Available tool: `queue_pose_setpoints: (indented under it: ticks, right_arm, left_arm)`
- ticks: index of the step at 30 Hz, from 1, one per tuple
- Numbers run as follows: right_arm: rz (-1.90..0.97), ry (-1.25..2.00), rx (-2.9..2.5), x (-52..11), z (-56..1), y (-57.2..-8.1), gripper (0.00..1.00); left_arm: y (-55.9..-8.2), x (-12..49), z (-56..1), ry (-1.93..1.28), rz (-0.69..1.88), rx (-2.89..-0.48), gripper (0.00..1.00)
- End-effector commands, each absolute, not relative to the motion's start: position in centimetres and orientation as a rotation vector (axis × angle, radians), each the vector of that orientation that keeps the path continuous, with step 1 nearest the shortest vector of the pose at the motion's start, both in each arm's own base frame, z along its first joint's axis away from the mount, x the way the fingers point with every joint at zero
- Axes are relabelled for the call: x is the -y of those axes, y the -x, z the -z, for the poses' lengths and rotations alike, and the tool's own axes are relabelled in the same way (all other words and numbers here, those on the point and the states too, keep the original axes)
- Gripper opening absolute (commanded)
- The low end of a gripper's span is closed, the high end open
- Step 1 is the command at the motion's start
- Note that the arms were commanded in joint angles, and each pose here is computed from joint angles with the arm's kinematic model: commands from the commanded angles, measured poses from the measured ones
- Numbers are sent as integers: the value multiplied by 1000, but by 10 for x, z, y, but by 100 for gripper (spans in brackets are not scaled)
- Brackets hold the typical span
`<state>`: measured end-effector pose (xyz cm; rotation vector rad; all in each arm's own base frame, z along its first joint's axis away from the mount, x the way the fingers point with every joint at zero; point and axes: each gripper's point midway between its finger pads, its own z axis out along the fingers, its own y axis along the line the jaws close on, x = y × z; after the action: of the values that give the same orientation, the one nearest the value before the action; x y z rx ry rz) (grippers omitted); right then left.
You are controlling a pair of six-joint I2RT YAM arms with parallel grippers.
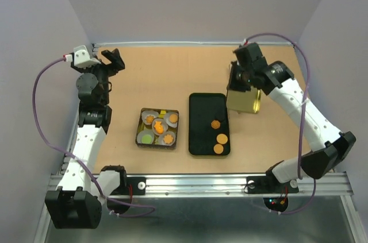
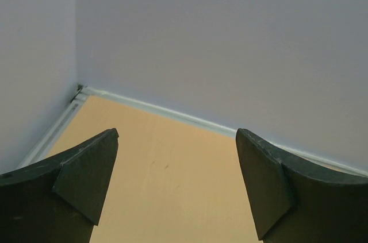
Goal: Pack the cookies
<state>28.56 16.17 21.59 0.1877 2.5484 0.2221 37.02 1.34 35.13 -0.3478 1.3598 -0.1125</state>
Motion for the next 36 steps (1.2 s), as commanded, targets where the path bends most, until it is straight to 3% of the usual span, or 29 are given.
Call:
queue_pose_setpoints:
  ticks: [1,6,9,10,12,19,20,23,29,36]
  right_arm:
    - [-536,-75,-2196,-209,-346,-334,1]
    - [-1030,13,-1746,-274,-470,-352,0]
    - [-1277,54,-1428,-285,-547,-333,0]
    - [-1318,63,-1373,-288,-550,-330,0]
    - [-1457,121,-1073,-274,-607,-291,0]
    - [-1720,138,-877,-249,-604,-263,0]
    - [-1751,172,-798,-243,-608,-252,0]
    - [-1920,151,-728,-230,-591,-245,0]
    - [-2018,238,-587,-225,-583,-236,1]
    - [-2082,354,-528,-234,-574,-238,0]
  left_arm:
    - [-360,28,-425,190,329,-1237,94]
    - [-345,73,-452,23,567,-1184,94]
    - [-335,98,-460,-48,736,-1160,94]
    - [-331,103,-464,-66,777,-1150,94]
    - [-321,117,-472,-97,905,-1131,94]
    - [-288,145,-491,-120,1398,-997,91]
    - [-283,147,-485,-52,1557,-1010,91]
    - [-266,147,-488,-58,1715,-930,84]
    - [-269,153,-488,0,1718,-1019,88]
    - [-245,175,-483,29,2067,-970,88]
